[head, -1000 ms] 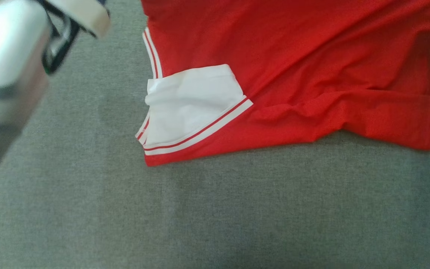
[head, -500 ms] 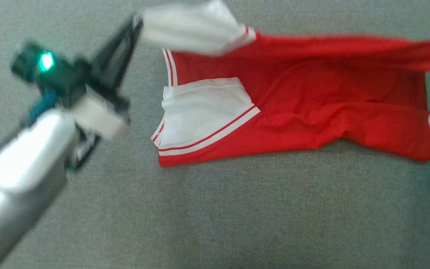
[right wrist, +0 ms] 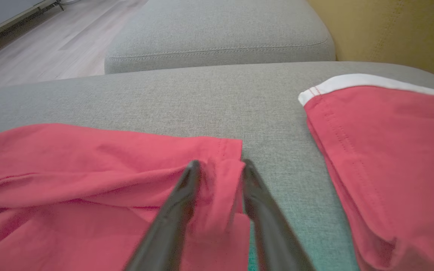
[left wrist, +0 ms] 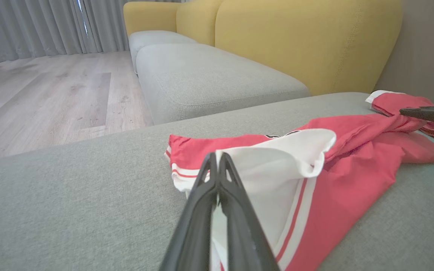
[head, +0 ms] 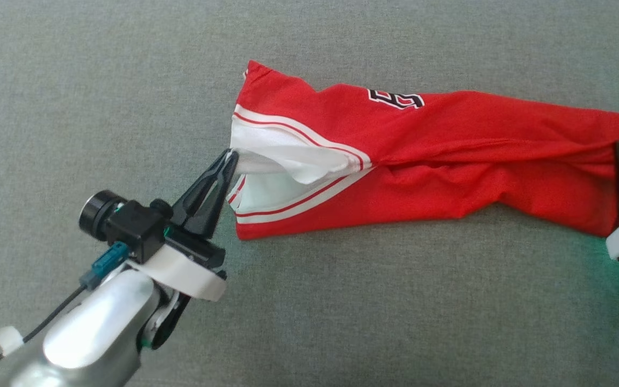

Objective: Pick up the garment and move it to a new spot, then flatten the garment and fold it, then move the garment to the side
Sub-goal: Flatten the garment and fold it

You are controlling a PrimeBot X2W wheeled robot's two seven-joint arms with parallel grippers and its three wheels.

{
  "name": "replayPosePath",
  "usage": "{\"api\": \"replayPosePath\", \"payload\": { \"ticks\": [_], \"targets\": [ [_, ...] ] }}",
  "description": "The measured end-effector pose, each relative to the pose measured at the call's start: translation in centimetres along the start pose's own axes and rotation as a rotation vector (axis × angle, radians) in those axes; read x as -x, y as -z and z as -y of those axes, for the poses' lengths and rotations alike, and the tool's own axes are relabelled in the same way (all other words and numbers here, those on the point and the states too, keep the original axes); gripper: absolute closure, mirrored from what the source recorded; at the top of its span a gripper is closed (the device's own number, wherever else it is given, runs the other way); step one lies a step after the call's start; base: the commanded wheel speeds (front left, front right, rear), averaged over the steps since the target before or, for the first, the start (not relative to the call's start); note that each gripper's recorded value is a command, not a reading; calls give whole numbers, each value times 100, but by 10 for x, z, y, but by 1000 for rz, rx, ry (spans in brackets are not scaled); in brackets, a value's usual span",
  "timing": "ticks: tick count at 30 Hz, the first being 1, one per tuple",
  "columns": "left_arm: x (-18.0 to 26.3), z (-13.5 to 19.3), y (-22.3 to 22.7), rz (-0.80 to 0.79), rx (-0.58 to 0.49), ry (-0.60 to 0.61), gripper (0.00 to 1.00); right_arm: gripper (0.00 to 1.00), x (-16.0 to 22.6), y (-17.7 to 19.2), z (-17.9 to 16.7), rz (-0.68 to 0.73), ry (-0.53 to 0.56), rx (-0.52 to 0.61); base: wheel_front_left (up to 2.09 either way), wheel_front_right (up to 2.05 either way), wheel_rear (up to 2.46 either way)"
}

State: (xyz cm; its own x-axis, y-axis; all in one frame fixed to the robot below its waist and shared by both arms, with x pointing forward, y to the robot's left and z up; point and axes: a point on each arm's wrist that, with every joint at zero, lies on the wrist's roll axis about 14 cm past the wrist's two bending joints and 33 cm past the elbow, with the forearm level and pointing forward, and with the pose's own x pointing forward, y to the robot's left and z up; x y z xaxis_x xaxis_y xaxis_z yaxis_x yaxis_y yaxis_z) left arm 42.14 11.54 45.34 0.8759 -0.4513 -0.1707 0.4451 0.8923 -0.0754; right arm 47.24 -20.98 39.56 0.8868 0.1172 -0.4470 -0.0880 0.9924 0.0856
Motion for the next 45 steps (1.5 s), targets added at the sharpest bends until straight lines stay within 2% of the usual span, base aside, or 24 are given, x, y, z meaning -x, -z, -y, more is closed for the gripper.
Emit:
{"api": "replayPosePath", "payload": {
  "ticks": [6,14,19,23,29,34,38,42,43,44,45],
  "targets": [
    [1,0,-19,85,-1,-76,0,0,15,-6,12,62,63,-59,0,0,0],
    [39,21,-18,147,-17,-256,0,0,68,39,8,13,126,-195,0,0,0],
    [64,40,-22,186,-33,-325,0,0,78,30,13,77,161,-266,0,0,0],
    [80,50,-24,206,-16,-369,0,0,62,16,13,112,171,-309,0,0,0],
    [93,47,-26,219,-23,-412,0,0,21,-10,-2,127,156,-297,0,0,0],
    [94,44,-27,221,-37,-419,0,0,11,21,1,7,195,-247,0,0,0],
    [94,38,-28,224,-42,-437,0,0,16,46,7,-65,224,-270,0,0,0],
    [94,44,-27,223,-26,-423,0,0,19,54,4,-81,219,-294,0,0,0],
    [94,45,-27,223,-26,-414,0,9,18,55,1,-79,212,-304,0,0,0],
    [94,46,-26,222,-26,-411,0,28,17,56,-2,-77,203,-315,0,0,0],
    [94,48,-26,223,-29,-405,0,43,16,57,-6,-78,193,-325,0,0,0]
  ]
}}
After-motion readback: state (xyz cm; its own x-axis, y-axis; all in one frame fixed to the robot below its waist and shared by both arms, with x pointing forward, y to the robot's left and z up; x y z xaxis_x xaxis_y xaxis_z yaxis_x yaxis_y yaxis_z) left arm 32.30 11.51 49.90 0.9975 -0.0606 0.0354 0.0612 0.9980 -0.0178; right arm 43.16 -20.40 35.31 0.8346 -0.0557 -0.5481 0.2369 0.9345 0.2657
